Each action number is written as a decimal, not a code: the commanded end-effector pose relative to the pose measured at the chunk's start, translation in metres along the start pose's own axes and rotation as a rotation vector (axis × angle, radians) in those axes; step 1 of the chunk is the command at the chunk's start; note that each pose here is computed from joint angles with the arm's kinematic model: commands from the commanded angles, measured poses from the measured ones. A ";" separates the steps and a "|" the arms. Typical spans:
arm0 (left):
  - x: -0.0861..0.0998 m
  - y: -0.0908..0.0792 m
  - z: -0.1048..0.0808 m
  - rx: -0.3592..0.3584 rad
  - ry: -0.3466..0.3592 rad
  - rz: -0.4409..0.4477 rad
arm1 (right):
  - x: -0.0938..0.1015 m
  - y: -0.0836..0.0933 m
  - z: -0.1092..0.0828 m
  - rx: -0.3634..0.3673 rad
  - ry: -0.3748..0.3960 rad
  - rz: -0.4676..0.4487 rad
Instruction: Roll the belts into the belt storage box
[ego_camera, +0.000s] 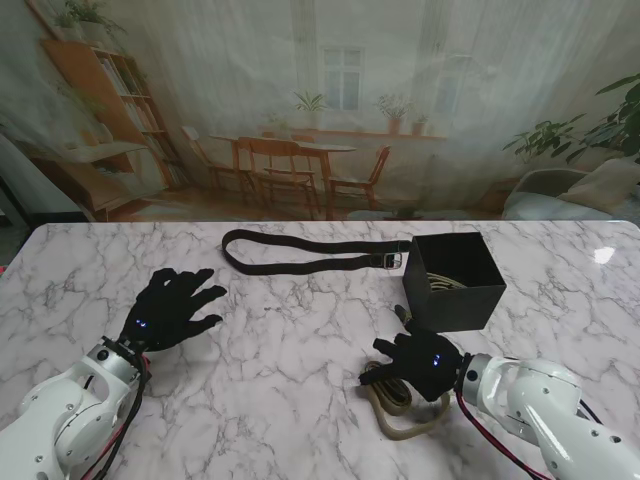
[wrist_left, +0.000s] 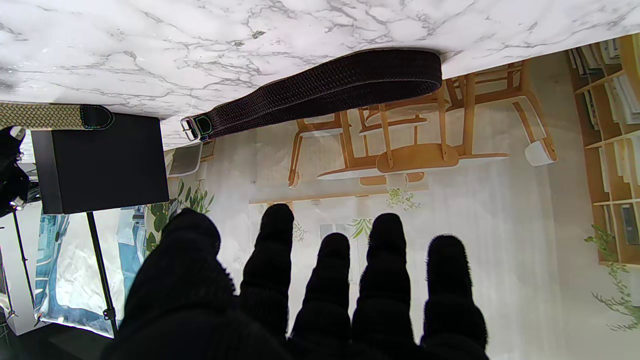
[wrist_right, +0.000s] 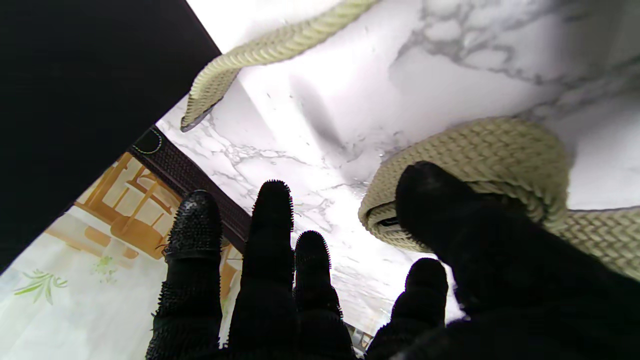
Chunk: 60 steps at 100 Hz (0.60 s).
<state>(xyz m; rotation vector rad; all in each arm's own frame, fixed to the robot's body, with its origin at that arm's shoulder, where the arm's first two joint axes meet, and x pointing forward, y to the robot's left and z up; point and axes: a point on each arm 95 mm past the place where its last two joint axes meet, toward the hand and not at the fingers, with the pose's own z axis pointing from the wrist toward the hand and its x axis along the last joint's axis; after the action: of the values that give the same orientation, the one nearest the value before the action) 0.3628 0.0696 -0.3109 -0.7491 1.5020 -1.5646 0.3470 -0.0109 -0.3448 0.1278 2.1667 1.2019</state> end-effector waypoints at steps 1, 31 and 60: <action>0.001 0.002 0.000 -0.015 0.001 -0.001 | -0.003 -0.005 -0.002 0.010 -0.017 -0.004; 0.001 0.002 0.000 -0.017 0.002 0.000 | 0.001 -0.013 0.007 0.044 0.004 0.011; 0.001 0.002 0.000 -0.018 0.003 -0.001 | 0.005 -0.014 0.012 0.012 0.026 0.060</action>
<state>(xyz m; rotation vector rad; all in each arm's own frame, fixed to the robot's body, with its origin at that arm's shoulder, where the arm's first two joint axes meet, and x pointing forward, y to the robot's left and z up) 0.3629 0.0695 -0.3110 -0.7497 1.5038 -1.5641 0.3546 -0.0064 -0.3561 0.1789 2.1894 1.2327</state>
